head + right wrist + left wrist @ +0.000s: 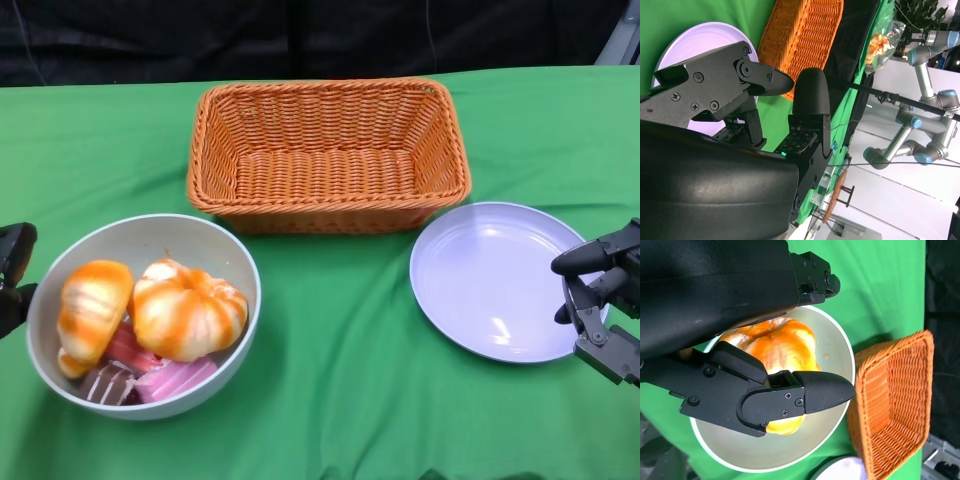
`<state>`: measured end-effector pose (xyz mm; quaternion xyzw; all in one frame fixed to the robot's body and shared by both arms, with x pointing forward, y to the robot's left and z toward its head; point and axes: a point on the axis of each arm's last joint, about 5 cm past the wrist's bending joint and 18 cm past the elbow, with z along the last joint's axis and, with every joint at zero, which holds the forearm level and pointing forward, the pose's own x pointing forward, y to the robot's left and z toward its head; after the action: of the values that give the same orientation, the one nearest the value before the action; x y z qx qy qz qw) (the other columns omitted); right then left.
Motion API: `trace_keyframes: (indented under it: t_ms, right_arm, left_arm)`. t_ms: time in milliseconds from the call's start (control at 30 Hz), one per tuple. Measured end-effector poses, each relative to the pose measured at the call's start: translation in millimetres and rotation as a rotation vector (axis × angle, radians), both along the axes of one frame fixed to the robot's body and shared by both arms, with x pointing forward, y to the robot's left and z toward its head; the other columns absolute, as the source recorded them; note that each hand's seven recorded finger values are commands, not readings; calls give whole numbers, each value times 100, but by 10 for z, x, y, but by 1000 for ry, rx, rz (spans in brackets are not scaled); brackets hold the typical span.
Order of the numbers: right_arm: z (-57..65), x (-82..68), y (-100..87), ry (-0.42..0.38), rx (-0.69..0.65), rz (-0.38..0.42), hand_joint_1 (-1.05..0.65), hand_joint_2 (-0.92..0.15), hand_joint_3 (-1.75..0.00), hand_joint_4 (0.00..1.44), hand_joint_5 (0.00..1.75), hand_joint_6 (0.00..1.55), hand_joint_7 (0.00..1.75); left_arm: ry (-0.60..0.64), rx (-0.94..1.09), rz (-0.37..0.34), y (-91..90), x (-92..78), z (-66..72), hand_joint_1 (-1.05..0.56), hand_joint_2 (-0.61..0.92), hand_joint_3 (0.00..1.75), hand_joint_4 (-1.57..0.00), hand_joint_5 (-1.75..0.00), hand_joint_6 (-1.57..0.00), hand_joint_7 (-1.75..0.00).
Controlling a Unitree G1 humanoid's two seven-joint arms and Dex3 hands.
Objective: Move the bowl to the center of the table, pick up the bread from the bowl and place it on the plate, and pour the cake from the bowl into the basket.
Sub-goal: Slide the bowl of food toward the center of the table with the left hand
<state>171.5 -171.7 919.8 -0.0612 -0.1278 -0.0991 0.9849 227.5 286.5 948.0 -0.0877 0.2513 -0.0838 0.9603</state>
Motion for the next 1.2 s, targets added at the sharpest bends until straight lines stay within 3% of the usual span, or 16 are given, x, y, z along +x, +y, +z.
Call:
trace_keyframes:
  t_ms: [267,500,833,1200]
  right_arm:
    - [-3,7,25,-3,10,-2,-13,-67,-77,79,146,73,121]
    - [-22,31,56,5,28,10,-15,-61,-88,74,157,71,117]
    - [-24,36,80,4,36,12,-13,-61,-87,75,157,73,115]
    - [-47,45,97,5,22,12,-14,-62,-84,75,156,73,118]
  left_arm:
    - [-1,-22,-72,-42,-26,-9,-79,92,63,-2,-1,-2,-1]
    - [19,-29,-113,-68,-34,4,-79,92,62,-5,-2,-4,-1]
    - [106,-180,-189,-122,-73,17,-77,92,62,-2,-1,-1,0]
    - [122,-166,-306,-314,-60,54,-78,92,63,-6,-3,-4,-1]
